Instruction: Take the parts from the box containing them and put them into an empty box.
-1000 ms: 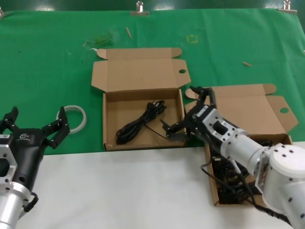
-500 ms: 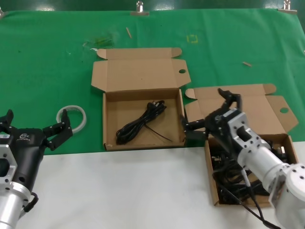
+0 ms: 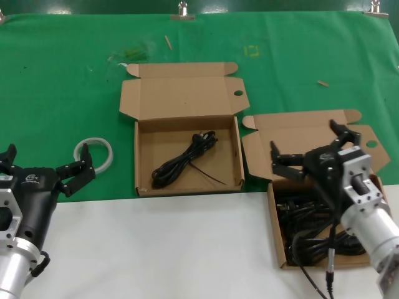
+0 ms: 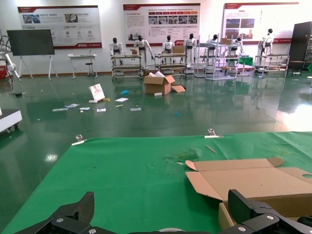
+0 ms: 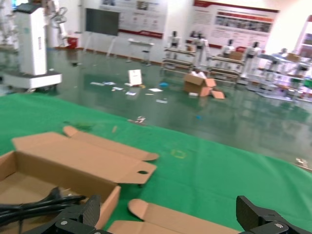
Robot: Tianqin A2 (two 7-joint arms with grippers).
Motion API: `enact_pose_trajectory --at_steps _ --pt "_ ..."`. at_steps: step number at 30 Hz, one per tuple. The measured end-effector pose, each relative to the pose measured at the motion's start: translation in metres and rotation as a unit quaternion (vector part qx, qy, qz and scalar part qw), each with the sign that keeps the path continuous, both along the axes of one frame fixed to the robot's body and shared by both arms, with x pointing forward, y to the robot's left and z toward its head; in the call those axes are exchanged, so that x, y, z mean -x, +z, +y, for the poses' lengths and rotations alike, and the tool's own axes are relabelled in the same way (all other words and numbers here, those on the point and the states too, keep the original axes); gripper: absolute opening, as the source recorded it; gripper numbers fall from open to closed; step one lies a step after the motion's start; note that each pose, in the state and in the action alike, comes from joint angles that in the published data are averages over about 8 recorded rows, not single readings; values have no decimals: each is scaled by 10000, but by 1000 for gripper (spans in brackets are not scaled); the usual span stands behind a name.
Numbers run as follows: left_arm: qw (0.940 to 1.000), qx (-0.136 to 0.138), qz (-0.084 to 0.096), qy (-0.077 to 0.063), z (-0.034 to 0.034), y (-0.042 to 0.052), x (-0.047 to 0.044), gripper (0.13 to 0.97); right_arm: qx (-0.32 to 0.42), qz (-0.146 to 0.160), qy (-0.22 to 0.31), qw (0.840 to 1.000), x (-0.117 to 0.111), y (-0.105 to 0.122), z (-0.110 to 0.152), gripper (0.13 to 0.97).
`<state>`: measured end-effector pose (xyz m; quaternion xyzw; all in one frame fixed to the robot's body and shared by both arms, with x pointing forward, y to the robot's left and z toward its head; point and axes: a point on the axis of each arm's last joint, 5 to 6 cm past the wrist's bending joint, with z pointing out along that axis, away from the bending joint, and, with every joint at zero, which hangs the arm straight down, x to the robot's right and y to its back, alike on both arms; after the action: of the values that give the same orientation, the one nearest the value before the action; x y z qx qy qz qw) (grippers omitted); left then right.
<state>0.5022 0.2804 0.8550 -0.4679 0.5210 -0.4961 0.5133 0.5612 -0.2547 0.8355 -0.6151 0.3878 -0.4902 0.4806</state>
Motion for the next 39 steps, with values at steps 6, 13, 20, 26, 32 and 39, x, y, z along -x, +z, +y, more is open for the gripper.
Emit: enact_pose_trajectory --at_steps 6,13,20,26,32,39 --pt "10000 0 0 0 0 0 0 966 -311 -73 -335 9989 187 54 -95 966" --pt "10000 0 0 0 0 0 0 966 -636 -186 -674 9955 392 133 -192 966" --pt "10000 0 0 0 0 0 0 966 -726 -223 -766 9942 450 159 -219 966" --pt "10000 1 0 0 0 0 0 966 -727 -224 -768 9941 451 159 -220 966" --pt "10000 0 0 0 0 0 0 966 -727 -224 -768 9941 451 159 -220 966" --pt "10000 0 0 0 0 0 0 966 -727 -224 -768 9941 451 159 -220 966"
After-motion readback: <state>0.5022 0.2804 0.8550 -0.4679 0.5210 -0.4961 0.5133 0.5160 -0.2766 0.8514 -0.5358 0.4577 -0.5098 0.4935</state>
